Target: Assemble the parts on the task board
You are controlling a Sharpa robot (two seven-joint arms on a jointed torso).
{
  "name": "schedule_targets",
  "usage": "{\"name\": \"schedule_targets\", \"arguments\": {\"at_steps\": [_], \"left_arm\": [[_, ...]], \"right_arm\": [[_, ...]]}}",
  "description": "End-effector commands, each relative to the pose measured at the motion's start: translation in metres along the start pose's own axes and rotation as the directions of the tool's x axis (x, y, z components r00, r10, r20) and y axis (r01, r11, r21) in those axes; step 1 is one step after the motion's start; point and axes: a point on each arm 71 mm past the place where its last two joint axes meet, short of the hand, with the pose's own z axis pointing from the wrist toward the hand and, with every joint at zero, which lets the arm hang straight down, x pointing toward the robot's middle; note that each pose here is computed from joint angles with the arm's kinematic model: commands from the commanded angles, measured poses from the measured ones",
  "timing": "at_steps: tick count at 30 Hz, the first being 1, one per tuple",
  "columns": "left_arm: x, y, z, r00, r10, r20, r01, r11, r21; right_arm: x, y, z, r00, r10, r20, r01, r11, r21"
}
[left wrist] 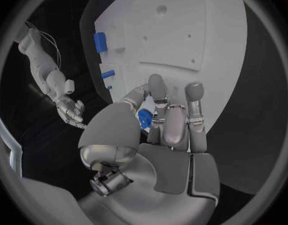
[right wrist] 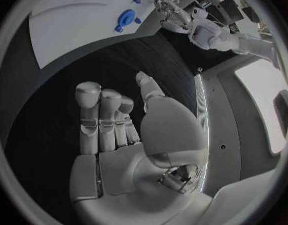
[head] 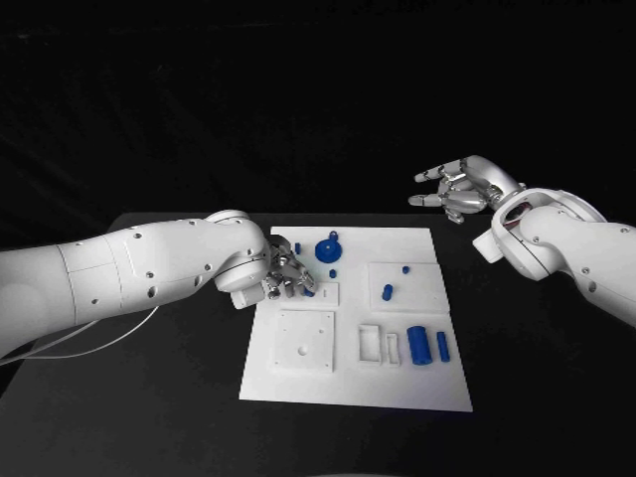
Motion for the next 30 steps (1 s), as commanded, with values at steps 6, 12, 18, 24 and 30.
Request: {"name": "schedule_targets", "arguments": {"at_steps": [6, 12, 18, 24, 30], "left_arm": [[0.0042, -0.0043, 0.0012, 1.000, 0.024, -0.008, -0.024, 1.000, 0.012], [0.0050, -0.0065, 0.0017, 0.999, 0.048, -0.007, -0.048, 0.999, 0.014], [0.0075, -0.0104, 0.0023, 0.996, 0.088, -0.011, -0.088, 0.996, 0.018], [0.0109, -0.0126, 0.0032, 0.990, 0.140, -0.006, -0.139, 0.990, 0.021], [0.0116, -0.0127, 0.0036, 0.988, 0.157, 0.002, -0.157, 0.987, 0.021]], "right_arm": [[0.0015, 0.0006, 0.0003, 1.000, -0.003, -0.016, 0.003, 1.000, -0.004], [0.0018, 0.0006, 0.0004, 1.000, -0.003, -0.017, 0.003, 1.000, -0.003], [0.0023, 0.0007, 0.0006, 1.000, -0.003, -0.019, 0.002, 1.000, -0.003], [0.0024, 0.0006, 0.0005, 1.000, -0.003, -0.020, 0.002, 1.000, -0.003], [0.0032, 0.0007, 0.0007, 1.000, -0.002, -0.021, 0.002, 1.000, -0.004]]}}
